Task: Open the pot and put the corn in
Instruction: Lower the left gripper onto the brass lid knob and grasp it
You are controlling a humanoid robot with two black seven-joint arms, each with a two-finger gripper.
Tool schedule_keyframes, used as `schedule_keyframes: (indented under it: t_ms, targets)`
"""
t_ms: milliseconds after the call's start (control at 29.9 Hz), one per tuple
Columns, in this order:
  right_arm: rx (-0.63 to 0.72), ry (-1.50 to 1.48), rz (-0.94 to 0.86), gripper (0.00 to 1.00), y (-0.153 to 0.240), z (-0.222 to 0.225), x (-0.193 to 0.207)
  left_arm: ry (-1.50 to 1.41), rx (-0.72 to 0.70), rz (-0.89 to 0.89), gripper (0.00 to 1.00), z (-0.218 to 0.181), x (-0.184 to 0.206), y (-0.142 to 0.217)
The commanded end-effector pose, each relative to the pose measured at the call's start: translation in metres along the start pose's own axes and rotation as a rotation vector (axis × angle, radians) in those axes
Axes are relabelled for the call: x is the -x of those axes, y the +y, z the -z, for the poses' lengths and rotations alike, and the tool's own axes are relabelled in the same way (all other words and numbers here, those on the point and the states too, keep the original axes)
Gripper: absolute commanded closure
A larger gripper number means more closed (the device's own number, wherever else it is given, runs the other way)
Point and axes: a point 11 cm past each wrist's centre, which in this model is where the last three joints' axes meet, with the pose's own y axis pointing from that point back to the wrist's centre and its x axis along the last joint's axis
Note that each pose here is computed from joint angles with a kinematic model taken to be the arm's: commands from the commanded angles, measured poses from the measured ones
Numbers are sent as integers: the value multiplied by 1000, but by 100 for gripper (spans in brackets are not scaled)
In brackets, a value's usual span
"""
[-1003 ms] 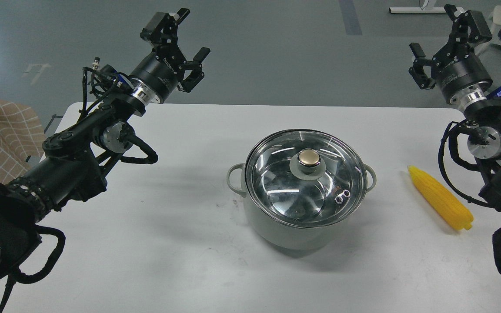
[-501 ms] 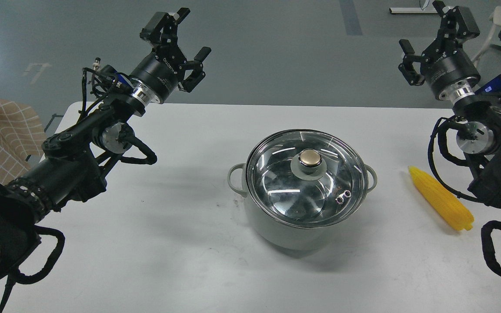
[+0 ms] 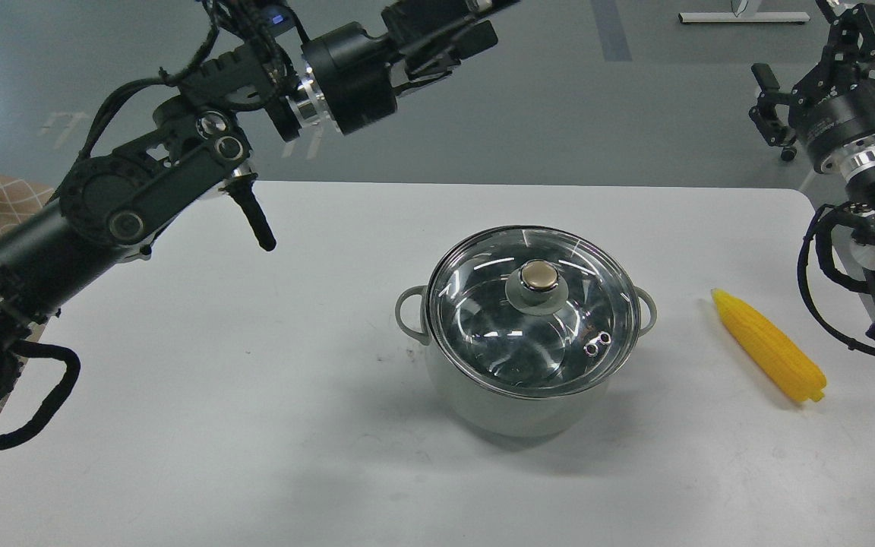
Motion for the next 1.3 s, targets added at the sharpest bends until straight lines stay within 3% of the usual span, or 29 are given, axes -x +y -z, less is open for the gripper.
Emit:
schedule_keyframes:
  t_ms: [0, 267, 802, 869, 903, 1003, 1170, 1203, 1270]
  targets:
    - [-3, 10, -11, 0, 4, 4, -8, -342, -20, 167, 2, 1, 53, -11]
    - [-3, 13, -11, 0, 6, 5, -10, -701, -72, 434, 2, 34, 118, -11]
    - [-3, 12, -13, 0, 6, 5, -10, -641, -114, 476, 8, 57, 147, 2]
    - [-3, 11, -12, 0, 6, 4, -10, -637, -115, 478, 16, 57, 148, 3]
    - [-2, 12, -11, 0, 6, 4, -10, -636, -116, 478, 30, 57, 149, 3]
    - [-2, 11, -10, 0, 6, 4, -9, -632, -119, 480, 55, 58, 150, 4]
    - [-3, 11, -10, 0, 6, 4, -9, -621, -125, 483, 86, 61, 153, 8]
    - [-3, 11, -10, 0, 6, 4, -9, -621, -124, 481, 100, 60, 153, 8]
    - [-3, 9, -9, 0, 6, 4, -9, -625, -121, 479, 100, 59, 152, 7]
